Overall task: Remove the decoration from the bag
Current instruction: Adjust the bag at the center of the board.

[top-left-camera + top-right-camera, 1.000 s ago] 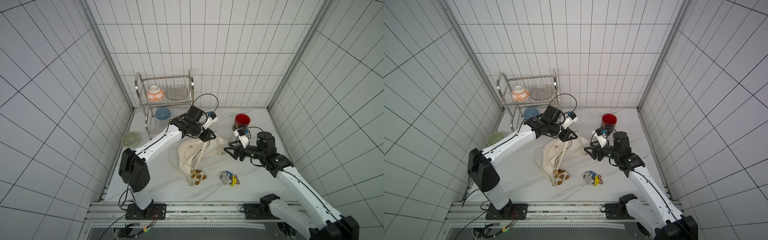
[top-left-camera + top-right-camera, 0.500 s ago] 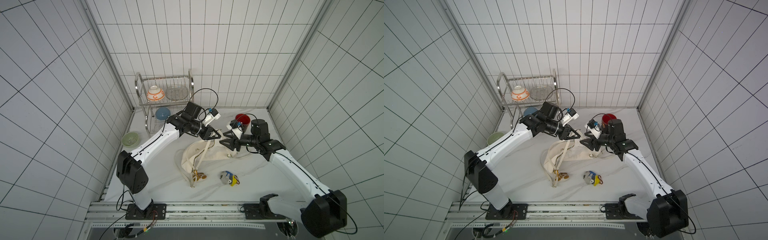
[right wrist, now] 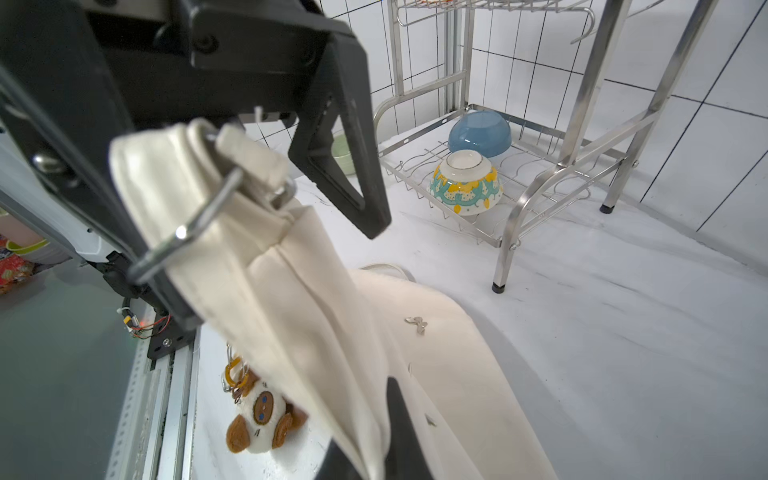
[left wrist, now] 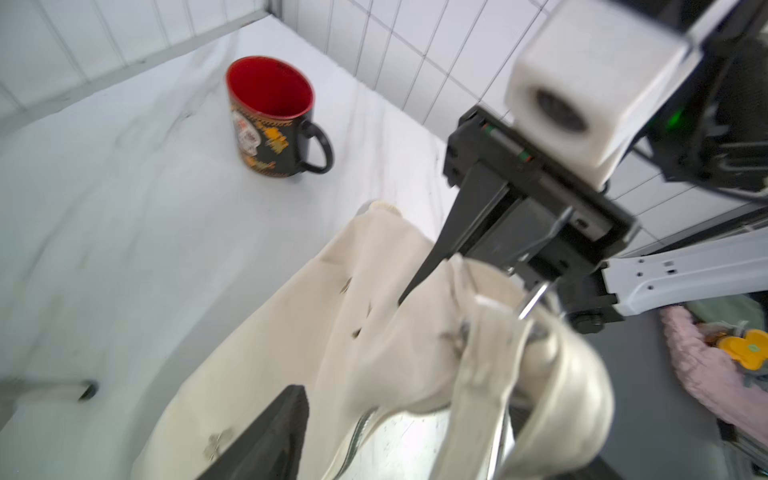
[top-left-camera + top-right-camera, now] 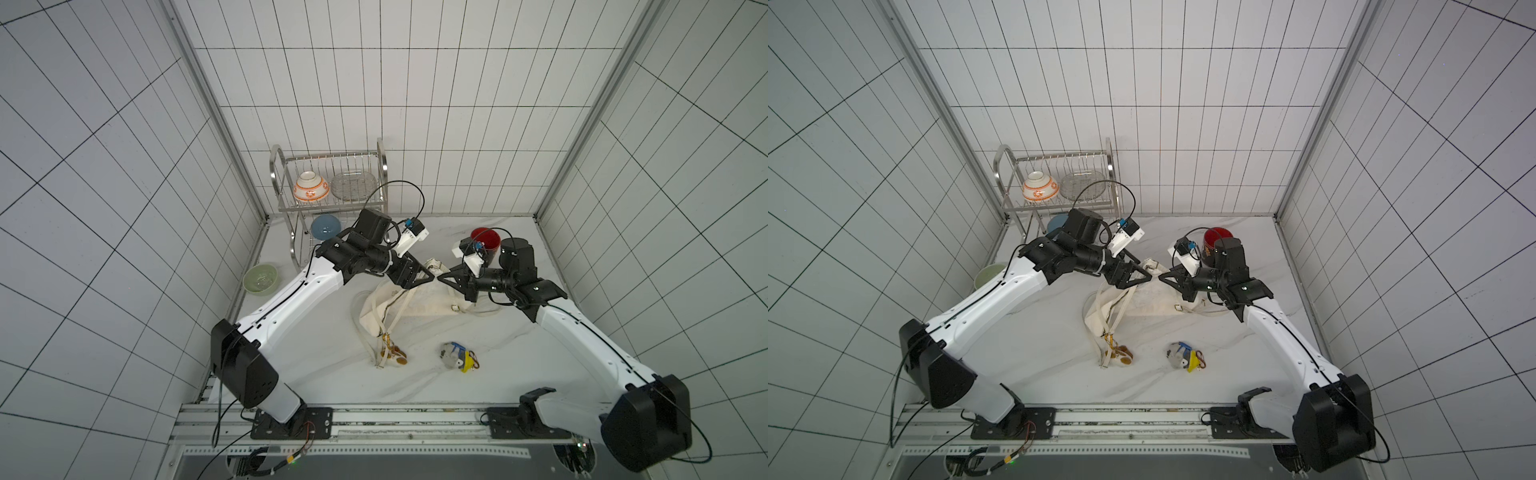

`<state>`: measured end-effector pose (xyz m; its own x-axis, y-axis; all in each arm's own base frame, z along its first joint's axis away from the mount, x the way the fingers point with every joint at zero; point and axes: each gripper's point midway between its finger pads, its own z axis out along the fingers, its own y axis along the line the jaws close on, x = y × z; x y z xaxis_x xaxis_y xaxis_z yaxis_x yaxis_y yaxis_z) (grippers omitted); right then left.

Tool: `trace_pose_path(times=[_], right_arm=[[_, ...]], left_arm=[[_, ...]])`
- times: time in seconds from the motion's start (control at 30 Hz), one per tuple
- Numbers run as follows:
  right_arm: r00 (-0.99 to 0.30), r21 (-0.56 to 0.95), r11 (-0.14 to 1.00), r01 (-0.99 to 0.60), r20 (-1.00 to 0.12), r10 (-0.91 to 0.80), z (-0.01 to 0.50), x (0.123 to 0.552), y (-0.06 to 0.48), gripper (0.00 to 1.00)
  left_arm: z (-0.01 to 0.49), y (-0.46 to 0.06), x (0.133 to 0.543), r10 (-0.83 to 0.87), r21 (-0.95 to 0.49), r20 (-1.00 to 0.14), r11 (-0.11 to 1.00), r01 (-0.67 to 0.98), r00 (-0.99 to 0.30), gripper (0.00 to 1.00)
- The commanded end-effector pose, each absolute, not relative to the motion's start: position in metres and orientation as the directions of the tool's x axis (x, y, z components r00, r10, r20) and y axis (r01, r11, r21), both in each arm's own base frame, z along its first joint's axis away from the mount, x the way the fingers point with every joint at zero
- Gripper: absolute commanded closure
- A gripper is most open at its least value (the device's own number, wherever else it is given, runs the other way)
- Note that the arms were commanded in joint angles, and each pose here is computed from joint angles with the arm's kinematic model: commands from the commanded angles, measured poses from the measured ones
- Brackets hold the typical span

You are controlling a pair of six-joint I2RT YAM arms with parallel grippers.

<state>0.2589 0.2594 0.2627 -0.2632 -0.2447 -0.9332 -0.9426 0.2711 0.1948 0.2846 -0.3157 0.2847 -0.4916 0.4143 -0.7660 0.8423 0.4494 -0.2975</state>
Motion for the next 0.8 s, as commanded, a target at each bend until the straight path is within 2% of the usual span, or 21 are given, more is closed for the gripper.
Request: trace_pose_path(times=[0.0, 0.1, 0.2, 0.37, 0.6, 0.77], right_arm=[[-0.298, 0.246, 0.275, -0.929, -0.94, -0.168, 0.277, 0.266, 0.263, 1.0], [-0.344, 0.295, 0.303, -0.906, -0.931, -0.122, 0.277, 0.274, 0.263, 1.0], [-0.379, 0.336, 0.304, -0.892, -0.921, -0.093, 0.277, 0.28, 0.265, 1.0], [-0.392, 0.355, 0.304, -0.884, -0.917, -0.069, 0.278, 0.285, 0.267, 1.0], [-0.392, 0.358, 0.302, -0.884, -0.918, -0.061, 0.281, 0.285, 0.267, 1.0], [-0.402, 0.365, 0.303, -0.88, -0.913, -0.067, 0.277, 0.283, 0.267, 1.0]], left_arm=[[0.269, -0.262, 0.293, 0.438, -0.1, -0.764, 0.644, 0.758, -0.473, 0.07], [0.259, -0.23, 0.279, 0.394, -0.052, -0.788, 0.724, 0.688, -0.474, 0.02], [0.25, -0.215, 0.258, 0.317, -0.107, -0.808, 0.75, 0.653, -0.497, 0.01], [0.195, -0.207, 0.232, 0.319, -0.187, -0.705, 0.779, 0.599, -0.634, 0.04], [0.147, -0.21, 0.241, 0.276, -0.23, -0.619, 0.831, 0.506, -0.735, 0.1], [0.163, -0.226, 0.259, 0.273, -0.199, -0.697, 0.815, 0.545, -0.663, 0.18]])
